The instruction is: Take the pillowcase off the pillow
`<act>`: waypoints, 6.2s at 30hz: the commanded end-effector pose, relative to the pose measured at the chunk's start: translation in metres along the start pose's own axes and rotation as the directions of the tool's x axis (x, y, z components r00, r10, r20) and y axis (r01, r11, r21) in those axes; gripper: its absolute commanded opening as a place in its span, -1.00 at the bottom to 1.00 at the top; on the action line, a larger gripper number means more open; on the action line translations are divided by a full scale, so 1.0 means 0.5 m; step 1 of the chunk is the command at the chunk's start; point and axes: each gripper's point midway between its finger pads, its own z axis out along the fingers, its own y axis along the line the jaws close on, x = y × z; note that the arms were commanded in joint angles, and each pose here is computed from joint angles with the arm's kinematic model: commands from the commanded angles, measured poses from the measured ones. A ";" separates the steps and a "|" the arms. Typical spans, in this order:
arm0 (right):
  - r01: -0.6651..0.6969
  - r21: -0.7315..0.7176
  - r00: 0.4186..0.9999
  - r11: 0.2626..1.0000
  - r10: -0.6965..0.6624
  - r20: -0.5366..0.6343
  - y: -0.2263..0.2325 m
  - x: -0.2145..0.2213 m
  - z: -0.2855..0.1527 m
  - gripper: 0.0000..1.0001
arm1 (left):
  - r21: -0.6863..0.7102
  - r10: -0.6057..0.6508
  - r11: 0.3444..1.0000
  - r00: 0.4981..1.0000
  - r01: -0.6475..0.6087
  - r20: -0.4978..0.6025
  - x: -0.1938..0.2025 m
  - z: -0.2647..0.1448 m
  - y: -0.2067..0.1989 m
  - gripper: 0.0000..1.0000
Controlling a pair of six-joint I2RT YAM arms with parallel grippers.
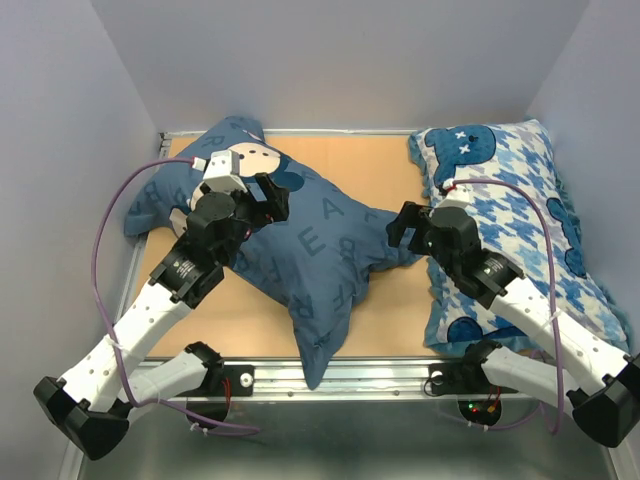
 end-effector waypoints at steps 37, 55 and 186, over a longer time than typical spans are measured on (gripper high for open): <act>0.429 -0.199 0.896 0.881 -0.442 -0.028 0.267 0.281 0.006 1.00 | -0.302 -0.473 0.792 0.846 0.531 0.247 0.068 0.130 0.462 0.97; 0.381 -0.287 0.924 0.879 -0.364 0.115 0.386 0.142 -0.034 -0.99 | -0.300 -0.149 0.937 0.981 0.180 0.124 -0.038 0.121 0.284 -1.00; 0.128 -0.347 0.959 0.929 -0.205 -0.195 0.391 0.147 0.128 -0.23 | -0.102 0.181 0.971 0.942 -0.217 -0.284 0.099 0.001 0.031 0.53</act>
